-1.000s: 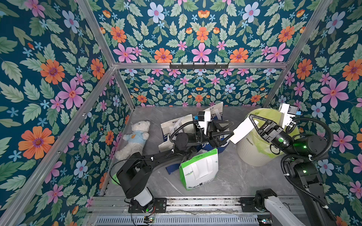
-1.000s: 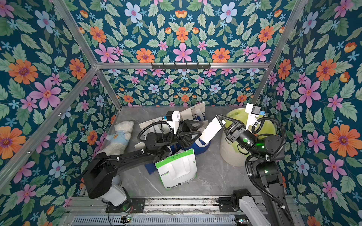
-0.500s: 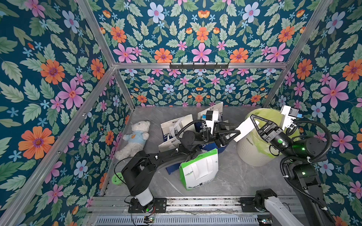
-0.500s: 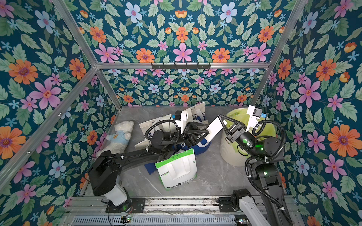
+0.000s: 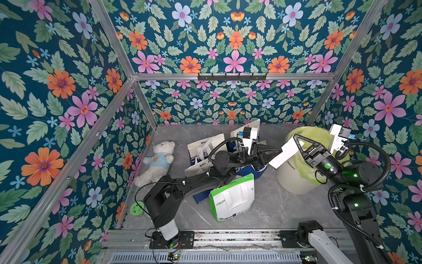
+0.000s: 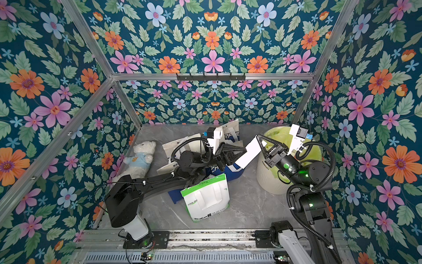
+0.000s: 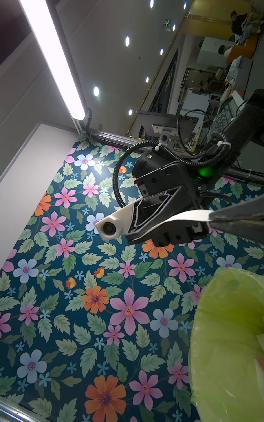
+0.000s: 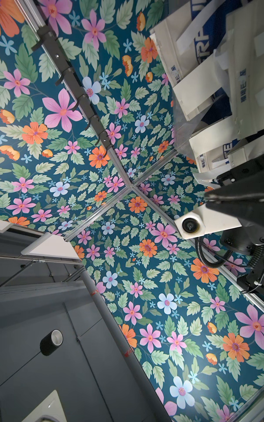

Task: Shred takeout receipts and throw away
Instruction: Shred the takeout receipt.

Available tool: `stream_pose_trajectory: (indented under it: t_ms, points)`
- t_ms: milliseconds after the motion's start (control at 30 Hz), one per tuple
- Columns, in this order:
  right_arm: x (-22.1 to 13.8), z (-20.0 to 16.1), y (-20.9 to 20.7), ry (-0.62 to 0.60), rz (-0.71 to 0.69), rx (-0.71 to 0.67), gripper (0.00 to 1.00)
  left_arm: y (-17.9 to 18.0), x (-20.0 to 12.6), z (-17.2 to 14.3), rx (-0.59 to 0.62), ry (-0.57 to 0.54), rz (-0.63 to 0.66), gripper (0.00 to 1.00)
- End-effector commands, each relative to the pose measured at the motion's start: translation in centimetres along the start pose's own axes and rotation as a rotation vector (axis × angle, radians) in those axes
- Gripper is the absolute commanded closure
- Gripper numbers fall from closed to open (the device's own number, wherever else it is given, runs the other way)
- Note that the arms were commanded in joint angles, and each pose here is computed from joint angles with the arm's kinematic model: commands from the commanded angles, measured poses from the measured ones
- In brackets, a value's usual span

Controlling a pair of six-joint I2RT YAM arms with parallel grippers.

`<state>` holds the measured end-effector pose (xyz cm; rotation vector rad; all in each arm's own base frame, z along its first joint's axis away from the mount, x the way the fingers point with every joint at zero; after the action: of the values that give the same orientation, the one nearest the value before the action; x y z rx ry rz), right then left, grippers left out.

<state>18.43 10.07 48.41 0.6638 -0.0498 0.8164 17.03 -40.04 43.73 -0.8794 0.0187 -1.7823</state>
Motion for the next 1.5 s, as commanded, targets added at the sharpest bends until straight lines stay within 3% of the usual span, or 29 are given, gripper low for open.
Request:
stream_pose_trajectory:
  t_ms: [0,133,233,333,500,667,900,1167,1467]
  points:
    - [-0.3,-0.9,-0.3,0.080,-0.049,-0.039,0.86,-1.1,0.0,-0.3,0.088,0.097,0.010,1.00]
    - [-2.0,-2.6,0.1,0.275,-0.131,-0.171,0.47,-0.9,-1.2,-2.0,0.211,0.392,0.195,1.00]
    - [-3.2,-3.6,1.3,0.394,-0.102,-0.233,0.38,-1.4,-3.4,-2.9,0.294,0.595,0.289,1.00]
    - [-3.7,-4.9,2.4,0.489,-0.010,-0.224,0.36,-2.3,-5.5,-3.8,0.334,0.758,0.331,1.00]
    - [-3.8,-6.3,3.6,0.591,0.142,-0.174,0.31,-3.3,-7.5,-4.2,0.352,0.913,0.363,1.00]
    - [-3.8,-7.1,3.2,0.655,0.165,-0.160,0.31,-4.2,-7.9,-4.3,0.357,0.936,0.333,1.00]
    - [-3.5,-8.3,2.6,0.686,0.188,-0.148,0.33,-5.9,-6.8,-3.9,0.348,0.845,0.205,1.00]
    - [-2.0,-11.9,2.9,0.884,0.204,-0.234,0.31,-6.7,-6.1,-3.9,0.319,0.806,0.132,1.00]
    - [-0.8,-12.5,2.6,0.868,0.196,-0.249,0.71,-6.8,-6.2,-3.7,0.323,0.794,0.140,1.00]
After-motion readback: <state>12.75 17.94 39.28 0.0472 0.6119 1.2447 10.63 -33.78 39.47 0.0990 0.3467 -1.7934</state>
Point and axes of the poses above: each gripper's point midway between its finger pads, its own x axis out along the fingers, its own y axis along the line the jaws close on, z = x × y, the point moved 4 cm from there along -x, back along the fingers, and after that the axes turned 9 degrees about -x, right-handed, at the moved point
